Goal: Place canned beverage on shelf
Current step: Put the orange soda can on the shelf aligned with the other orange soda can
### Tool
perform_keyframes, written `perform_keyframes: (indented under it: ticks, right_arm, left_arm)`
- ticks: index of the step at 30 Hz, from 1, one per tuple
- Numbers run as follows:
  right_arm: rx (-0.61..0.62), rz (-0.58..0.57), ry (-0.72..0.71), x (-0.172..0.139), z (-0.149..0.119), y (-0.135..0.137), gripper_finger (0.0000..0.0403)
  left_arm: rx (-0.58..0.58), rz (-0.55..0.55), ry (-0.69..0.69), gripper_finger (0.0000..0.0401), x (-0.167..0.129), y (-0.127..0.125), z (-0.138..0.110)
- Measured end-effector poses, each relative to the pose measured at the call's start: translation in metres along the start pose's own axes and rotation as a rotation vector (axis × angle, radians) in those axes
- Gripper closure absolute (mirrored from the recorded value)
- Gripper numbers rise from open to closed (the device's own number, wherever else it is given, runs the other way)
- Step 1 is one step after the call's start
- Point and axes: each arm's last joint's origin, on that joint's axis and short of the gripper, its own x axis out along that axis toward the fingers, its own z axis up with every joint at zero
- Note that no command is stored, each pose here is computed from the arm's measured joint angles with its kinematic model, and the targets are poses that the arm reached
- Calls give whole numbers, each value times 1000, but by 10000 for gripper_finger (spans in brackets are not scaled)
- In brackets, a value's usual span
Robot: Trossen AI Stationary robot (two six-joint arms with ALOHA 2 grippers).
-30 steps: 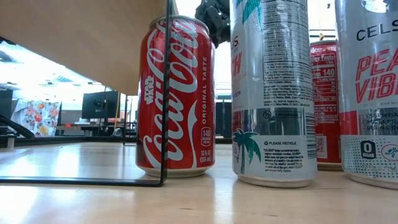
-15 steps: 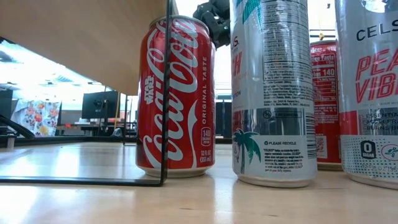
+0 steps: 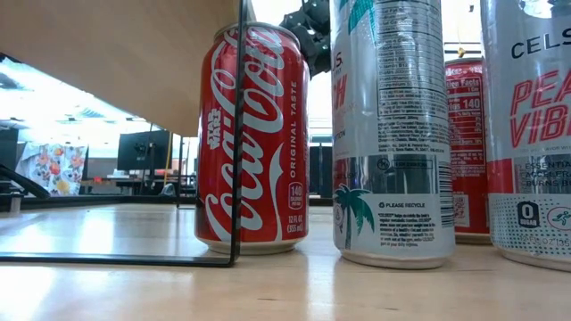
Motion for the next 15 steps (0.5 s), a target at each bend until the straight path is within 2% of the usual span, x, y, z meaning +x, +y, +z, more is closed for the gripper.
perform_keyframes:
  ticks: [8,15]
  right_arm:
    - [-11,-5,-28,3,-5,0,82]
    - [-7,-14,-30,2,-4,0,44]
  left_arm:
    - [-2,0,0,262,0,0,0]
    - [-3,0,0,262,0,0,0]
